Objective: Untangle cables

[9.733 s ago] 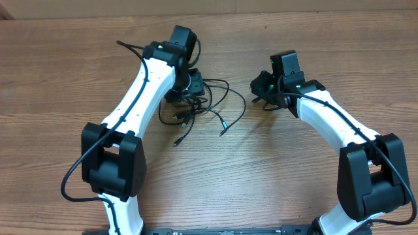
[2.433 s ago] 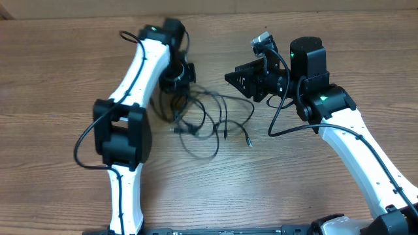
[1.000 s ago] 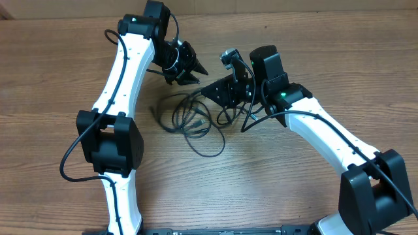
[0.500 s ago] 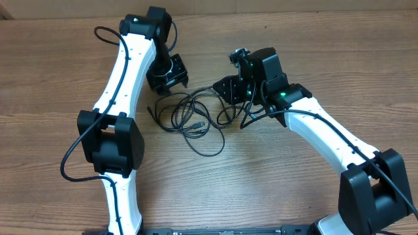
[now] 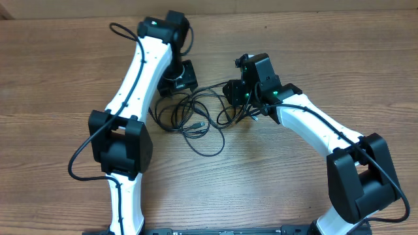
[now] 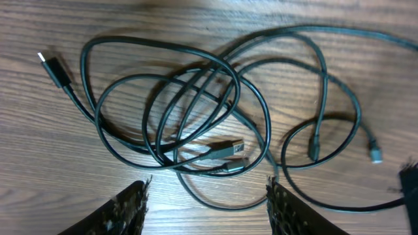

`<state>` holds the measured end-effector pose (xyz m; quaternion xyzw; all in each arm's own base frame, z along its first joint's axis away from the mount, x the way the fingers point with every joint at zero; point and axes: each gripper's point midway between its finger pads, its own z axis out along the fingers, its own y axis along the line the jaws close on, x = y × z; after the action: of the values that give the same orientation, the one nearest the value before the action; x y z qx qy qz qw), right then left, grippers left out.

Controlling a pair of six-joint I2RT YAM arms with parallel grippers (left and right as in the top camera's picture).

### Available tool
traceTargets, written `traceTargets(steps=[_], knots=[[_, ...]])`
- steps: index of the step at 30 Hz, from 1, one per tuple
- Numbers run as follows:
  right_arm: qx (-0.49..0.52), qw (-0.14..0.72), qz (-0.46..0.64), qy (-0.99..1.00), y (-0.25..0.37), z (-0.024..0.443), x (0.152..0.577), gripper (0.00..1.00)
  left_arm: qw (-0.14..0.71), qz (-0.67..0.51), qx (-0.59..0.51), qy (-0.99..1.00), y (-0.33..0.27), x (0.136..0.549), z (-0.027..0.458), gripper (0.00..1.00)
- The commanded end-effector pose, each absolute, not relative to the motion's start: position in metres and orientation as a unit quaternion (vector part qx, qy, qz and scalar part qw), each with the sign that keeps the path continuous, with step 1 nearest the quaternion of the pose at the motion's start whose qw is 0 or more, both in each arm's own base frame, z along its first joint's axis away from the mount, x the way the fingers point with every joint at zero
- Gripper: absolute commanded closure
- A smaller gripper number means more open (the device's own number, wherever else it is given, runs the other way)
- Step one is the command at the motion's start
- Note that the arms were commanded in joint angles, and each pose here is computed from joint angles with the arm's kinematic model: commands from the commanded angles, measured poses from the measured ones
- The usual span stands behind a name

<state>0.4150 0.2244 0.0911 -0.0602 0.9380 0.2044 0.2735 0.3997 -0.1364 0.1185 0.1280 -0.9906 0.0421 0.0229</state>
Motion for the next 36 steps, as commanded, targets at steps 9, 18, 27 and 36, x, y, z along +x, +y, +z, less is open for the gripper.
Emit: traceTargets(steps=[9, 18, 27, 36], knots=[[-0.028, 0.298, 0.149, 0.942, 0.204, 0.092, 0.427, 0.58, 0.03, -0.008, 0.11, -0.993, -0.127, 0.39, 0.073, 0.41], [-0.028, 0.298, 0.148, 0.943, 0.203, 0.091, 0.428, 0.57, 0.029, -0.022, 0.123, -0.992, -0.115, 0.388, 0.047, 0.43], [-0.028, 0.298, 0.148, 0.943, 0.203, 0.091, 0.427, 0.56, 0.034, -0.011, 0.125, -0.991, -0.103, 0.391, 0.046, 0.66], [-0.028, 0.298, 0.148, 0.943, 0.203, 0.091, 0.427, 0.56, 0.05, 0.003, 0.114, -0.992, -0.108, 0.381, 0.028, 0.69]])
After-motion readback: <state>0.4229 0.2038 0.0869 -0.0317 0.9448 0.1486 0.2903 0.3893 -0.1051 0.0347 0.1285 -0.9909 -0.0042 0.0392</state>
